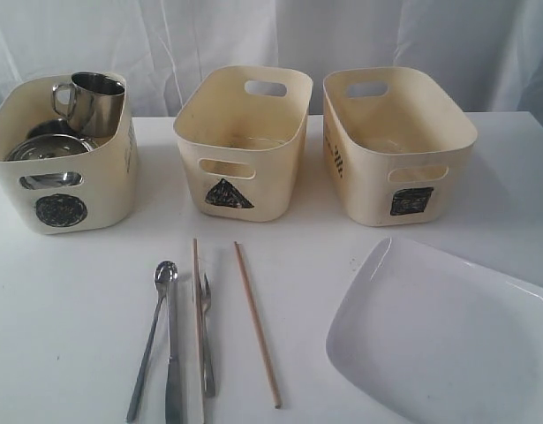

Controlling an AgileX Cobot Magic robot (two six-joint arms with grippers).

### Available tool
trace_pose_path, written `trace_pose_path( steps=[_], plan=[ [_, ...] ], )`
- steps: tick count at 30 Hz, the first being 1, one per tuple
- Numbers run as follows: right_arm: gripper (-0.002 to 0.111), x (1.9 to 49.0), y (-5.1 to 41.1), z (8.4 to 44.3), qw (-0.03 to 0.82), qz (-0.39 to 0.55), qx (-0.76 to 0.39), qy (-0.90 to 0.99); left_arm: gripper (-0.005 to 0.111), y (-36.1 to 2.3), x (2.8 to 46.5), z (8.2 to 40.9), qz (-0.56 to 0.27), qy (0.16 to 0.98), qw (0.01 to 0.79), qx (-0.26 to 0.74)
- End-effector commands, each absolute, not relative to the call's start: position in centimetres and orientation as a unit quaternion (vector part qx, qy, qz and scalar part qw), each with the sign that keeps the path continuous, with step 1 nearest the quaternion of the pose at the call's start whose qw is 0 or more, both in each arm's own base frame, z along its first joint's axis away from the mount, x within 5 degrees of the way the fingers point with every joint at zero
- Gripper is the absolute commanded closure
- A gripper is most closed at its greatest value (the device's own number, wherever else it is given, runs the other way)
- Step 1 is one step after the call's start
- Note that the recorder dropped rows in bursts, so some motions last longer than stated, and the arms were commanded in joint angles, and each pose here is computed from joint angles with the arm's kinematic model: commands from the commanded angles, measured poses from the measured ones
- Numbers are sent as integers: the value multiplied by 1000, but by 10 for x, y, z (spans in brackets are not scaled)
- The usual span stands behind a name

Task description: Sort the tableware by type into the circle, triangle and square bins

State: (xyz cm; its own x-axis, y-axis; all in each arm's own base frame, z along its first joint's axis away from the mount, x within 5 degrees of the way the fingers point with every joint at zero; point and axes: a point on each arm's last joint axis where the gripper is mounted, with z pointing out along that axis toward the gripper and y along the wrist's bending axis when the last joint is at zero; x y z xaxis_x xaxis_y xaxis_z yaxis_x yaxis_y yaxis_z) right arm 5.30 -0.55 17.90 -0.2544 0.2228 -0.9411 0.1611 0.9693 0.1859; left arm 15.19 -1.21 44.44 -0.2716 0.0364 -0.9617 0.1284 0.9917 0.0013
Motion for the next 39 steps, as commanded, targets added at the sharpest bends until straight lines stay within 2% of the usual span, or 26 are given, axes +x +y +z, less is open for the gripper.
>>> trace_pose_path(
  steps=[1, 5, 15, 21, 25, 30, 34, 39],
  plan=[
    [108, 53, -5, 182, 607, 28, 119, 785, 106, -12, 109, 446, -46, 734, 676, 44],
    [108, 53, -5, 182, 607, 28, 119, 785, 106, -10, 93, 433, -34, 711, 701, 45],
    [108, 53, -5, 182, 607, 28, 119, 785, 106, -13, 98, 368, -68, 758, 648, 27],
    [108, 53, -5, 182, 607, 28, 119, 785, 107, -14, 98, 302, -126, 780, 612, -33],
    [108, 53, -5, 182, 607, 28, 119, 785, 107, -13, 94, 253, -121, 808, 575, -47],
    [108, 53, -5, 182, 607, 32, 124, 784, 107, -12, 88, 206, -116, 842, 524, -58],
    [108, 53, -5, 182, 607, 34, 128, 783, 107, -9, 86, 190, -102, 839, 530, -70],
    [108, 53, -5, 182, 607, 34, 128, 783, 107, -3, 88, 188, -96, 806, 573, -110]
  ],
)
